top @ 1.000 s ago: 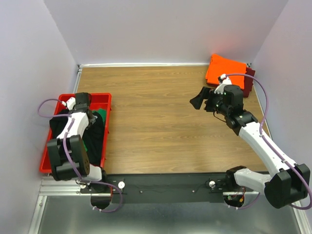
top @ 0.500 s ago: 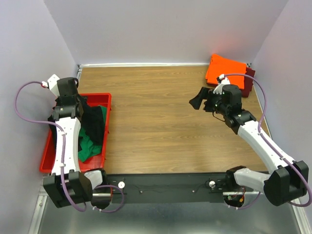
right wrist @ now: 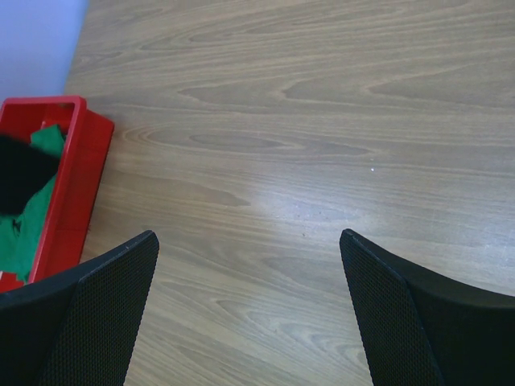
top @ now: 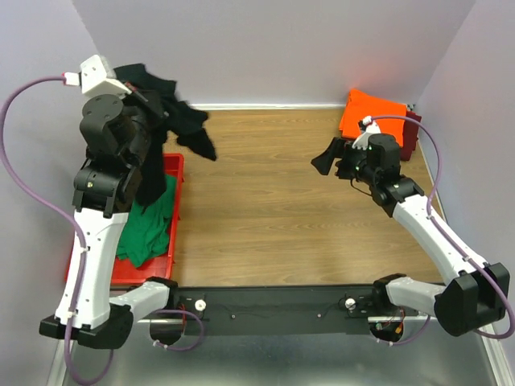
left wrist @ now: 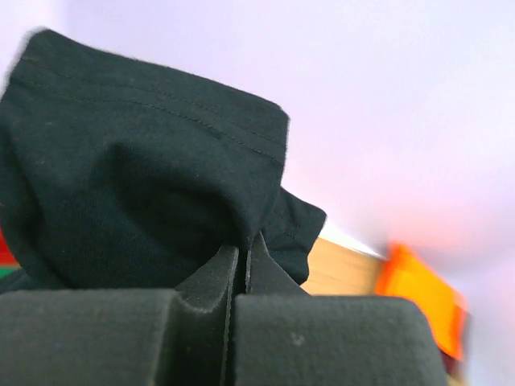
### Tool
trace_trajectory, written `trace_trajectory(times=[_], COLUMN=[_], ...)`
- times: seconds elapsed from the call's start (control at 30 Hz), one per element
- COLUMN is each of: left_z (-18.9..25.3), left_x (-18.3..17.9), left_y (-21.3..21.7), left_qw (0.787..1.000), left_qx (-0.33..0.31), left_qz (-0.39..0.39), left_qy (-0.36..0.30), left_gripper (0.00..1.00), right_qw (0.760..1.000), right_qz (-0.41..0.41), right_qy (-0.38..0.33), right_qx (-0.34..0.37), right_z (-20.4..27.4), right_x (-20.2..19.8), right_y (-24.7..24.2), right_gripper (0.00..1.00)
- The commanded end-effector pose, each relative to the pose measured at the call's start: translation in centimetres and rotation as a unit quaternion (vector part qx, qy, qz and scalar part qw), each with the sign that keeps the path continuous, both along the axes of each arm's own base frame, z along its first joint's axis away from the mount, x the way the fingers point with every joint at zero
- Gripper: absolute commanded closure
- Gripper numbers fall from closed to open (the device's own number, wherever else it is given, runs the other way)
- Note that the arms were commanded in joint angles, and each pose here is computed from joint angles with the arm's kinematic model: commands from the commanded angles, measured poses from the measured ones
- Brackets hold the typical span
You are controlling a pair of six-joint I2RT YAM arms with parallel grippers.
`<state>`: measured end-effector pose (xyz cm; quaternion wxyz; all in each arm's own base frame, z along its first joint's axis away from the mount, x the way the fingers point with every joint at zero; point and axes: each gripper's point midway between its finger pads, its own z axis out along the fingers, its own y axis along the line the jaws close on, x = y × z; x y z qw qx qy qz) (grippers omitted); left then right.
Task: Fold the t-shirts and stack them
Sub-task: Grab the tshirt from the pile, then move the tshirt to the center of the board
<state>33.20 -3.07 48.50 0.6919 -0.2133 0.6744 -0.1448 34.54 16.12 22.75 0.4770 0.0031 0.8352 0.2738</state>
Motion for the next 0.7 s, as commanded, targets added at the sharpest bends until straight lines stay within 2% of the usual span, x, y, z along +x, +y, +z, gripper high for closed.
trace_trajectory(times=[0.0, 0.1, 0.23, 0.3, 0.33, 0.4, 0.43, 0.47, 0.57, 0.6, 0.67], left_z=[3.2, 2.5, -1.4, -4.6, -7.3, -9.5, -12.2, -13.2, -16.7, -17.4, -20.5], left_x=[0.2, 0.3, 2.0, 2.5, 3.4, 3.6, 4.5, 4.7, 5.7, 6.3, 6.3], left_y=[-3.8, -10.6, -17.2, -22.4, -25.1, -28.8, -30.2, -30.7, -29.4, -28.1, -25.9], left_qw=[0.998, 0.994, 0.985, 0.97, 0.962, 0.942, 0.934, 0.93, 0.937, 0.943, 0.941], left_qx=[-0.001, -0.007, -0.005, 0.01, 0.026, 0.04, 0.052, 0.06, 0.079, 0.079, 0.079], left_qz=[-0.038, -0.106, -0.175, -0.24, -0.264, -0.322, -0.333, -0.338, -0.294, -0.267, -0.244], left_qy=[-0.041, -0.026, 0.013, 0.037, 0.062, 0.086, 0.12, 0.131, 0.174, 0.183, 0.219], left_gripper=[1.0, 1.0, 1.0, 1.0, 0.98, 0.85, 0.71, 0.65, 0.53, 0.52, 0.52], right_qw=[1.0, 0.999, 0.999, 0.998, 0.998, 0.998, 0.998, 0.998, 0.998, 0.998, 0.998], right_qz=[-0.002, -0.016, -0.038, -0.05, -0.053, -0.058, -0.06, -0.059, -0.057, -0.053, -0.052], right_qy=[-0.018, -0.027, -0.035, -0.041, -0.039, -0.032, -0.023, -0.018, 0.0, 0.01, 0.031], right_qx=[0.008, 0.006, 0.005, 0.004, 0.003, 0.001, -0.003, -0.003, -0.008, -0.012, -0.021], right_z=[2.0, 2.5, 2.8, 3.1, 2.8, 2.3, 1.7, 1.4, 0.1, -0.8, -2.6], right_x=[-0.2, -0.4, -0.8, -1.0, -1.0, -1.1, -1.2, -1.3, -1.5, -1.7, -1.7], right_y=[-0.2, -0.7, -1.5, -2.0, -2.2, -2.3, -2.4, -2.4, -2.4, -2.3, -2.2], right_gripper=[0.0, 0.0, 0.0, 0.0, 0.0, 0.0, 0.0, 0.0, 0.0, 0.0, 0.0])
